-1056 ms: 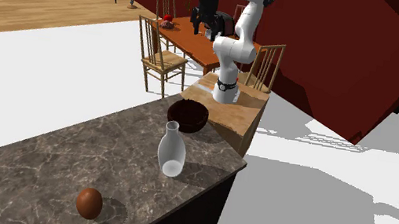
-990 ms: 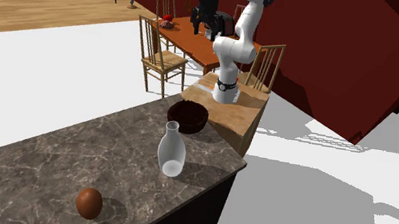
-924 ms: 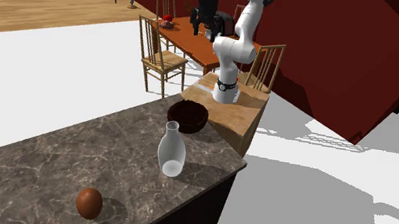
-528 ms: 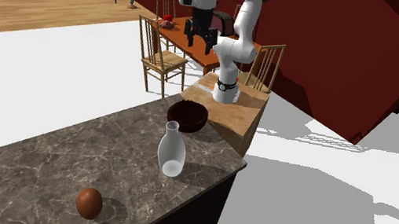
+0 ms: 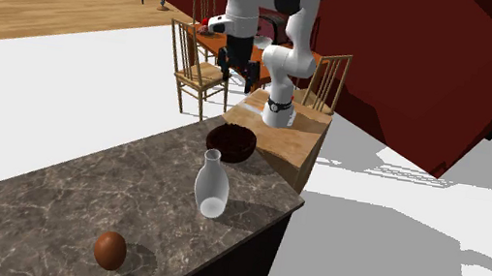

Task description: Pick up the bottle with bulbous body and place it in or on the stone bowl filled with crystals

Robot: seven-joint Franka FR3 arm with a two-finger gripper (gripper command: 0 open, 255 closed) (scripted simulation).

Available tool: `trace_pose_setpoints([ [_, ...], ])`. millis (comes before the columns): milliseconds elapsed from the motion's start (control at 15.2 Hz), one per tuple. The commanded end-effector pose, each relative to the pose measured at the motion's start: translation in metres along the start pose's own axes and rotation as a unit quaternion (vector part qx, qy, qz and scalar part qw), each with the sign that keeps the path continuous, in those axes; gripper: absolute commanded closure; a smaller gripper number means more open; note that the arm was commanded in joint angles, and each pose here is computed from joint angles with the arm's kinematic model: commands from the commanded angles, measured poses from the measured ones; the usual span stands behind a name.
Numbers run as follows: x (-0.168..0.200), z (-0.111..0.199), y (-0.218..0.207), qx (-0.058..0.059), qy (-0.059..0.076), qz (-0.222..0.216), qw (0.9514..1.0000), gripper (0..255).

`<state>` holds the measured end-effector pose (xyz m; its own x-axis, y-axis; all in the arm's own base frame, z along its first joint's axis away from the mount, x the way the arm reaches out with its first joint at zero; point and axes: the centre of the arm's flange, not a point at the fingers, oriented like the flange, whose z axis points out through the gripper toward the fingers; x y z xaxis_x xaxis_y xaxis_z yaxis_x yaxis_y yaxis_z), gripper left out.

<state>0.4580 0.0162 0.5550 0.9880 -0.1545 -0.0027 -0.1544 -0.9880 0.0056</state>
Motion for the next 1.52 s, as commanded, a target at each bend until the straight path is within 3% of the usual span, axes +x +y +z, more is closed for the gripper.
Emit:
trace_pose_setpoints([
  [0, 0.023, 0.008, -0.011, 0.000, -0.002, -0.001, 1.0000, 0],
  [1056, 0.198, 0.092, -0.102, 0.000, -0.015, -0.007, 0.9999, 0],
  [1452, 0.201, 0.120, -0.103, 0.000, -0.015, -0.008, 0.9999, 0],
])
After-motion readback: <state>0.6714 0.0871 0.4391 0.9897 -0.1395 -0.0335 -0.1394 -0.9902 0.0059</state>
